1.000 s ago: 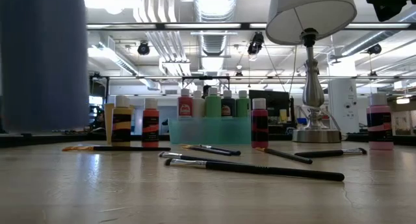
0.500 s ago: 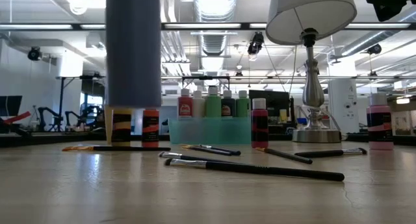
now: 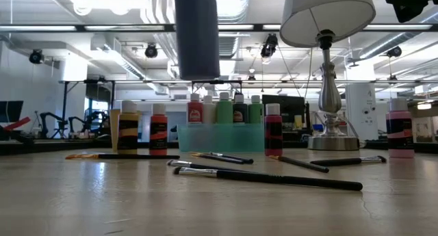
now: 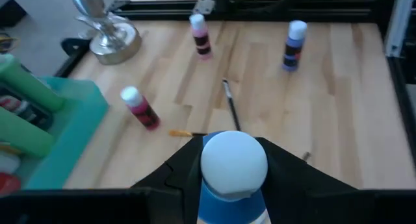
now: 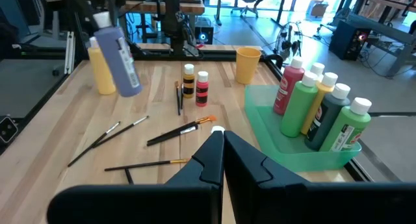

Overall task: Pick & Place Paint Supplies
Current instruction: Put the large purple paint bottle into the green bin

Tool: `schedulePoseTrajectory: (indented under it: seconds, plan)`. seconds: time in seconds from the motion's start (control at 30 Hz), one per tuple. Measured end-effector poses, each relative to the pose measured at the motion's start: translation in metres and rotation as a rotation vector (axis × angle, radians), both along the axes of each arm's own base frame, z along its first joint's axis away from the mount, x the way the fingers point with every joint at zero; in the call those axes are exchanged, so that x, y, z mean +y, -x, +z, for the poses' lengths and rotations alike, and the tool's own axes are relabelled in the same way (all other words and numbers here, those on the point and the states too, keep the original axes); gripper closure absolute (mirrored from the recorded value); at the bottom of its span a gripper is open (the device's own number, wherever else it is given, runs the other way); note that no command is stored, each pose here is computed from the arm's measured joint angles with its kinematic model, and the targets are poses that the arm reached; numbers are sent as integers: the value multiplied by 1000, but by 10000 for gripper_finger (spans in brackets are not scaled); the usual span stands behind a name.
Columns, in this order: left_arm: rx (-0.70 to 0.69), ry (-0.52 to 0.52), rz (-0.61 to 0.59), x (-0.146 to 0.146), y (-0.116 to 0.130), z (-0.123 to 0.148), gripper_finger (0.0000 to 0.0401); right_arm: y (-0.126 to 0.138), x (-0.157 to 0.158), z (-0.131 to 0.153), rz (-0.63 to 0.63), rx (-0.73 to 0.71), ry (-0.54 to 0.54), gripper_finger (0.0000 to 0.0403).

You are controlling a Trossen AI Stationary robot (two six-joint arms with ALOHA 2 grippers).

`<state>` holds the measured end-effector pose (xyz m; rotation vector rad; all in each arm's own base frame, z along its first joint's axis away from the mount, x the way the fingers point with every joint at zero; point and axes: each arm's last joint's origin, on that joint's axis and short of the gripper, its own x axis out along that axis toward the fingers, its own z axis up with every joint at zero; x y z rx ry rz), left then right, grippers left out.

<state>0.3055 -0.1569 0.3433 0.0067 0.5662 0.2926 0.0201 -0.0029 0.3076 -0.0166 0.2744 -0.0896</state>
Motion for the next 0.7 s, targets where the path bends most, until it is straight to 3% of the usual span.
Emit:
schedulePoseTrajectory:
  seconds: [0.7]
  plan:
    - [-10,-76,191,101,-34,31,273,0,0,0,0,0,0,394]
